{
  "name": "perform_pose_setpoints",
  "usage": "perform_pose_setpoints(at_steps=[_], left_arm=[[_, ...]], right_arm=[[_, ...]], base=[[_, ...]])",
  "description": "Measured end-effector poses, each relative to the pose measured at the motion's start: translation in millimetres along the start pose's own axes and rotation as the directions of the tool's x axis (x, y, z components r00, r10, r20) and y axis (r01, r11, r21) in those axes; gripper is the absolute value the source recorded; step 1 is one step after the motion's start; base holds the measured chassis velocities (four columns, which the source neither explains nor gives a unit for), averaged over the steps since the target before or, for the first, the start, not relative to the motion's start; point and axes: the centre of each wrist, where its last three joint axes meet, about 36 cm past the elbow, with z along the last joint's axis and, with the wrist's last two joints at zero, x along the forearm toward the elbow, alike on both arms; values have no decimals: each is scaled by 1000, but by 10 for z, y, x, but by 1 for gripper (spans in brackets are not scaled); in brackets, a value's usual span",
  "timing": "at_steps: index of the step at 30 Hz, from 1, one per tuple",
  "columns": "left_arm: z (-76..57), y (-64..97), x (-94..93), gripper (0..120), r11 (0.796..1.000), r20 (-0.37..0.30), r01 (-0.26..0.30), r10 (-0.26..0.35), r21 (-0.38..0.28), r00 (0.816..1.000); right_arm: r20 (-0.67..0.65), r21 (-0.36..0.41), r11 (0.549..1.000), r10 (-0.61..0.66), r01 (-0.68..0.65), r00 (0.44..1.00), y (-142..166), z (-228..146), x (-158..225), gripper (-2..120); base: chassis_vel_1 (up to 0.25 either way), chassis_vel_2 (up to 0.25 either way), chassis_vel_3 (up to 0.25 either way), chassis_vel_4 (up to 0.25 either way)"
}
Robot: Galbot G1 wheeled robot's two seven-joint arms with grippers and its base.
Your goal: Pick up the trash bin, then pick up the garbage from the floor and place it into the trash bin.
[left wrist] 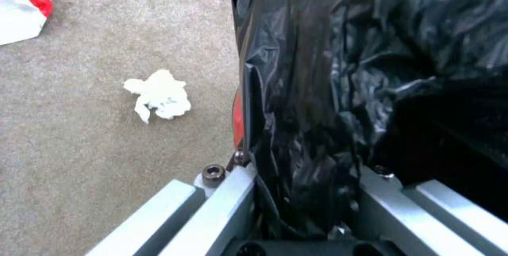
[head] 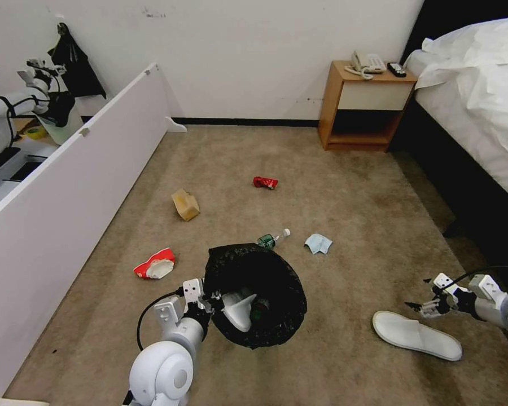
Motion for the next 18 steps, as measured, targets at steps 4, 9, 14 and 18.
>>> perform_pose_setpoints(at_steps=[4, 9, 14, 18], left_arm=[[1, -6, 7, 0, 1000, 3, 2, -2, -2, 1000], [4, -23, 22, 0, 1000, 6, 1, -1, 0, 1000], [13, -29, 24, 0, 1000, 6, 0, 0, -3, 1000], [17, -22, 27, 0, 1000, 8, 3, -3, -3, 1000]], right_arm=[[-2, -8, 998, -60, 60, 998, -37, -23, -54, 100], [20, -48, 971, -232, 232, 973, -76, -179, -382, 100], [63, -80, 946, -310, 314, 949, -153, -404, -620, 100], [76, -136, 916, -370, 378, 926, -214, -441, -804, 100]], base=[[0, 0, 0, 0], [0, 0, 0, 0], [0, 0, 0, 0], [0, 0, 0, 0]])
